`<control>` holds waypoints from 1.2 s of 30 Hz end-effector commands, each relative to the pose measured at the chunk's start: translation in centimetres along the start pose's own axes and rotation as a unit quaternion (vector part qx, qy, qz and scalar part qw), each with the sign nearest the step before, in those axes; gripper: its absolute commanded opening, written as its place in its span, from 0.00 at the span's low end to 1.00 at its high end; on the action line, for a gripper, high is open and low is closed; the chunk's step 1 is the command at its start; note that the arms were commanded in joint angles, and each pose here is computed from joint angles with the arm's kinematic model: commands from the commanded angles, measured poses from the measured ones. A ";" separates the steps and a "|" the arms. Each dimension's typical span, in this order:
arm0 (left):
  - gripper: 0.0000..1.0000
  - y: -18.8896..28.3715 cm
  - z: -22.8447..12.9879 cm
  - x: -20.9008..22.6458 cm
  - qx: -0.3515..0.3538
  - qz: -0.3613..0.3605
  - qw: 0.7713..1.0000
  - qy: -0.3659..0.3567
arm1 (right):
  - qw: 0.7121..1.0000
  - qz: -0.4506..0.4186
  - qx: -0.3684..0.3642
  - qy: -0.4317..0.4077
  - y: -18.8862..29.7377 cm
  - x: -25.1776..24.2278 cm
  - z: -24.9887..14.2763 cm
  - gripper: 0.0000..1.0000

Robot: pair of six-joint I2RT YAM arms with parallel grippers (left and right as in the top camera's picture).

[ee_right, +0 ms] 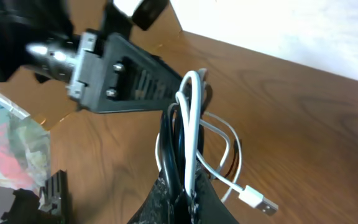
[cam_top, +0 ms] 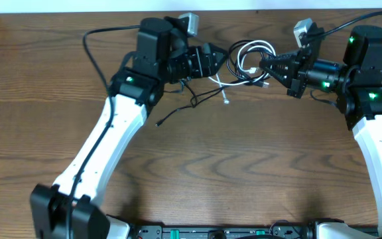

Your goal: Untangle cables

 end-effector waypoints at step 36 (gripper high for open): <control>0.59 -5.0 -3.5 3.2 0.083 -0.027 0.996 0.011 | 1.000 0.012 0.007 -0.027 0.3 0.8 -0.3 0.01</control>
Point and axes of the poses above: each gripper's point midway between its finger pads, its own y axis back along the fingers, its own x axis along the line the jaws close on, z = x × y, the point moved 1 cm from there along y, back along the fingers, and after that the axes turned 4 degrees about y, right-handed, at the moved point
